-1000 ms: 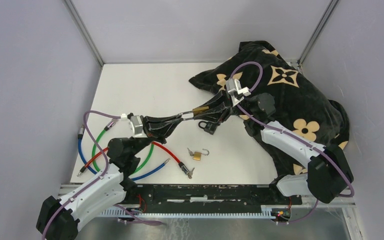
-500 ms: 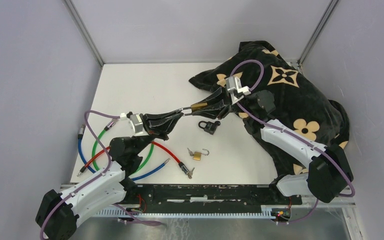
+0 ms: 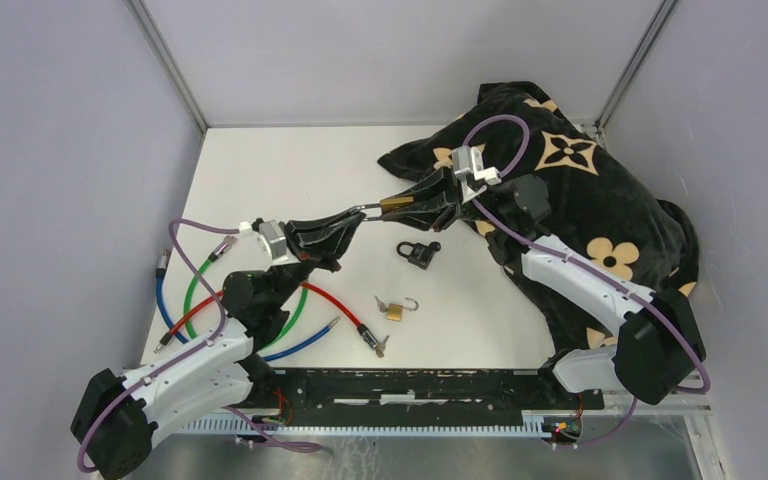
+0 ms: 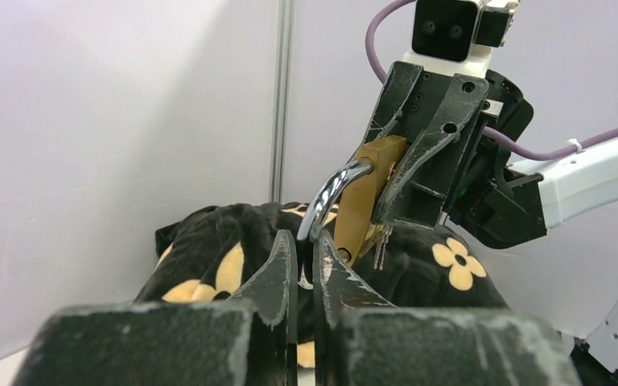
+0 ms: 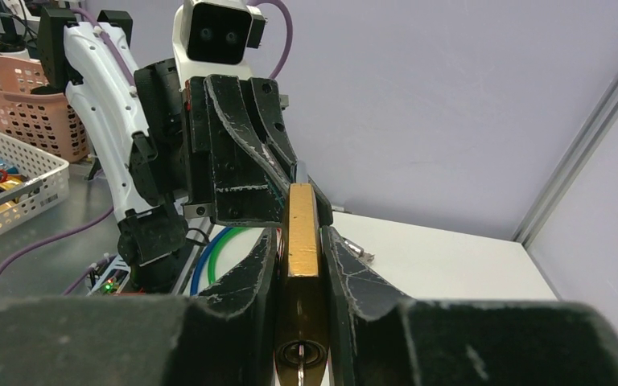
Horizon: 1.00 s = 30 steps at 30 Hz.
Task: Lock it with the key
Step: Lock the lock.
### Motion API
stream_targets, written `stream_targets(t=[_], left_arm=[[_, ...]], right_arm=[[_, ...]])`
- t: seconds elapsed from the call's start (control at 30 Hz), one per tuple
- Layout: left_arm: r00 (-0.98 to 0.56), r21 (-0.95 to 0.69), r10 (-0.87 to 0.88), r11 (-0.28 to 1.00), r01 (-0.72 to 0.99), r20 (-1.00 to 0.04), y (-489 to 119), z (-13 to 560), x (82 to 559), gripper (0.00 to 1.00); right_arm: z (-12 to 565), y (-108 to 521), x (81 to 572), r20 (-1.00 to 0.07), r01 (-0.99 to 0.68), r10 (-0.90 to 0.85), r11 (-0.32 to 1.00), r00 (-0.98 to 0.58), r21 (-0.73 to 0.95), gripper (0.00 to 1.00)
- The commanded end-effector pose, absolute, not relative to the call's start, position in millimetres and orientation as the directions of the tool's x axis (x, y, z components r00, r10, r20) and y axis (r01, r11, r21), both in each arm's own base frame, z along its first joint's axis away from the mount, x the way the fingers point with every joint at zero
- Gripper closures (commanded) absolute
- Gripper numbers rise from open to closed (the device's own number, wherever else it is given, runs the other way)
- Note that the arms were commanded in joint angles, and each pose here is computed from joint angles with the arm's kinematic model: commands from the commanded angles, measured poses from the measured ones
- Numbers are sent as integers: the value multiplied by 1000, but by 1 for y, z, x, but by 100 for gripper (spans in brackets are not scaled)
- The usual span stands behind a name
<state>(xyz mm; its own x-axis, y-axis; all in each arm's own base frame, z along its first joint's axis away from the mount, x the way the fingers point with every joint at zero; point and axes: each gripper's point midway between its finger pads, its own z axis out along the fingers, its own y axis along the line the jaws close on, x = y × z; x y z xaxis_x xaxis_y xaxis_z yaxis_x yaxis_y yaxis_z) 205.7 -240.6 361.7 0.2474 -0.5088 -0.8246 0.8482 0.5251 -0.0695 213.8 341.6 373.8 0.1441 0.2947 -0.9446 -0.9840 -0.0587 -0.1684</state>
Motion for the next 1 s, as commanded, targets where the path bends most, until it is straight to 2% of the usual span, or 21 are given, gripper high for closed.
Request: stream_targets(t=[0.0, 0.57, 0.73, 0.97], left_arm=[[29, 32, -381, 0, 999, -924, -311, 332, 109, 98], [-55, -26, -332, -91, 995, -942, -321, 324, 94, 98], [-74, -42, -314, -107, 993, -947, -324, 322, 93, 98], [-69, -33, -312, -119, 992, -948, -325, 323, 91, 98]], right_arm=[[339, 384, 215, -979, -997, 203, -71, 27, -42, 100], [328, 408, 228, -991, -987, 135, -160, 7, -29, 100], [318, 426, 216, -996, -976, 81, -212, 28, -45, 100], [320, 435, 210, -995, -971, 95, -234, 16, -38, 100]])
